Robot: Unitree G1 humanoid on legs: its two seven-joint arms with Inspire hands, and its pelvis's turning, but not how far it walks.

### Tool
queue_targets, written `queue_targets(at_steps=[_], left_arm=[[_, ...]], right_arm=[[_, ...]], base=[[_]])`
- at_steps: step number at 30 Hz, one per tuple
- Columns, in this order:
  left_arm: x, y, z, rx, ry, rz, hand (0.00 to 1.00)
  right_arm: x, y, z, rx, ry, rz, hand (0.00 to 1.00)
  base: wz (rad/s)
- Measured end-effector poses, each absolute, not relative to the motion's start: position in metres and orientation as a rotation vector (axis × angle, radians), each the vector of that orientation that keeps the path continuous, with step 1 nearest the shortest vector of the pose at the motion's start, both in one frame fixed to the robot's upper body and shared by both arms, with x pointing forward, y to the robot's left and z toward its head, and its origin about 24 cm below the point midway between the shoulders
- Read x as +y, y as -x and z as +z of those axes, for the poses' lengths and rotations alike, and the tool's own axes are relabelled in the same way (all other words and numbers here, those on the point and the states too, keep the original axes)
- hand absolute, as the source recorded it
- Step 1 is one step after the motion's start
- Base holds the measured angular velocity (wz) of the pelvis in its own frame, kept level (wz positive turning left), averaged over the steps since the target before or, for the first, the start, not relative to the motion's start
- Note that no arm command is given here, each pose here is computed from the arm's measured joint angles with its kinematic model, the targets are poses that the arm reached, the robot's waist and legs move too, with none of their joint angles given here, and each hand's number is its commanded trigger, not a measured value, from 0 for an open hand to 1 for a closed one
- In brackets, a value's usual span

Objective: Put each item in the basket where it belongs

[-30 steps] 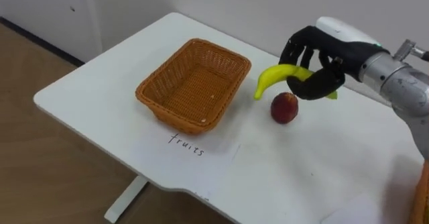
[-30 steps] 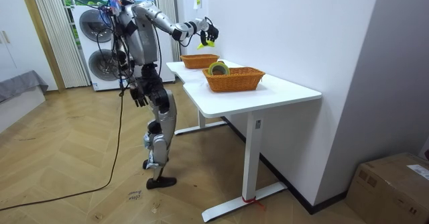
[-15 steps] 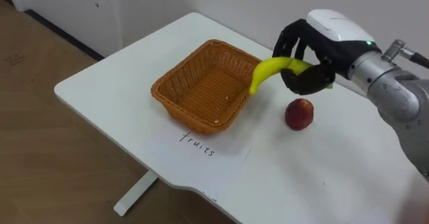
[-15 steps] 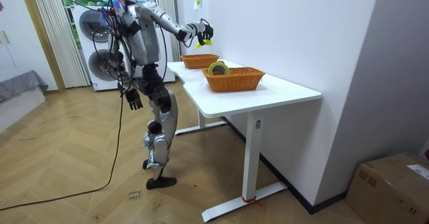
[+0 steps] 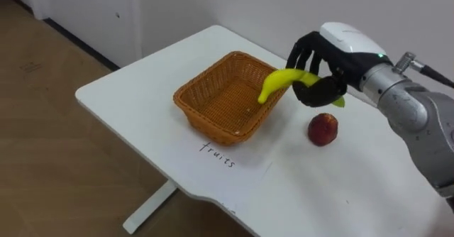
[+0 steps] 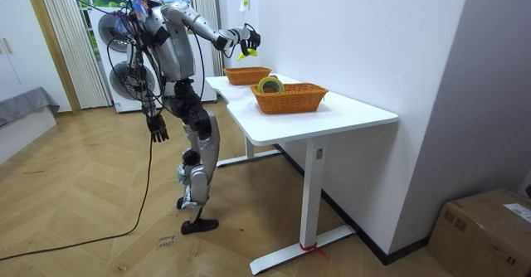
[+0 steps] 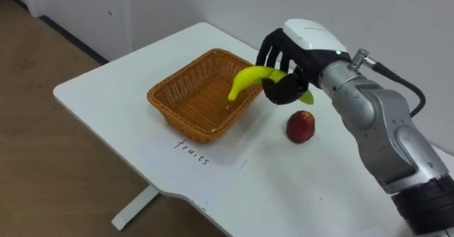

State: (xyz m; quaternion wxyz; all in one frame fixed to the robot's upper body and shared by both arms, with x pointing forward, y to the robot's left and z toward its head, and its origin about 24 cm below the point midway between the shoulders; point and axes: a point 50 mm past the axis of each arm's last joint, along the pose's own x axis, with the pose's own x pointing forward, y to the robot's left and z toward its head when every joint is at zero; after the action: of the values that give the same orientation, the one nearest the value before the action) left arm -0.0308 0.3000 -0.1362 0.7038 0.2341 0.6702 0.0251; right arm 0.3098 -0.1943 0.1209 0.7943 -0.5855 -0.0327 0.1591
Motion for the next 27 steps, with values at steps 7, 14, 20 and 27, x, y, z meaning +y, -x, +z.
queue_targets(at_steps=[7, 14, 20, 27], left_arm=[[0.304, 0.034, -0.134, 1.501, -0.498, 0.074, 0.0], [0.306, 0.037, -0.133, 1.514, -0.498, 0.084, 0.0], [0.307, 0.038, -0.132, 1.524, -0.499, 0.09, 0.0], [0.319, 0.049, -0.125, 1.555, -0.502, 0.145, 0.0]], right_arm=[[-0.2, -0.312, 0.114, -0.034, 1.256, 0.312, 1.0], [-0.206, -0.313, 0.106, 0.016, 1.257, 0.294, 1.0], [-0.212, -0.317, 0.093, 0.082, 1.279, 0.286, 1.0], [-0.223, -0.32, 0.085, 0.161, 1.283, 0.258, 1.0]], base=[[0.09], [0.07], [0.05], [0.1]])
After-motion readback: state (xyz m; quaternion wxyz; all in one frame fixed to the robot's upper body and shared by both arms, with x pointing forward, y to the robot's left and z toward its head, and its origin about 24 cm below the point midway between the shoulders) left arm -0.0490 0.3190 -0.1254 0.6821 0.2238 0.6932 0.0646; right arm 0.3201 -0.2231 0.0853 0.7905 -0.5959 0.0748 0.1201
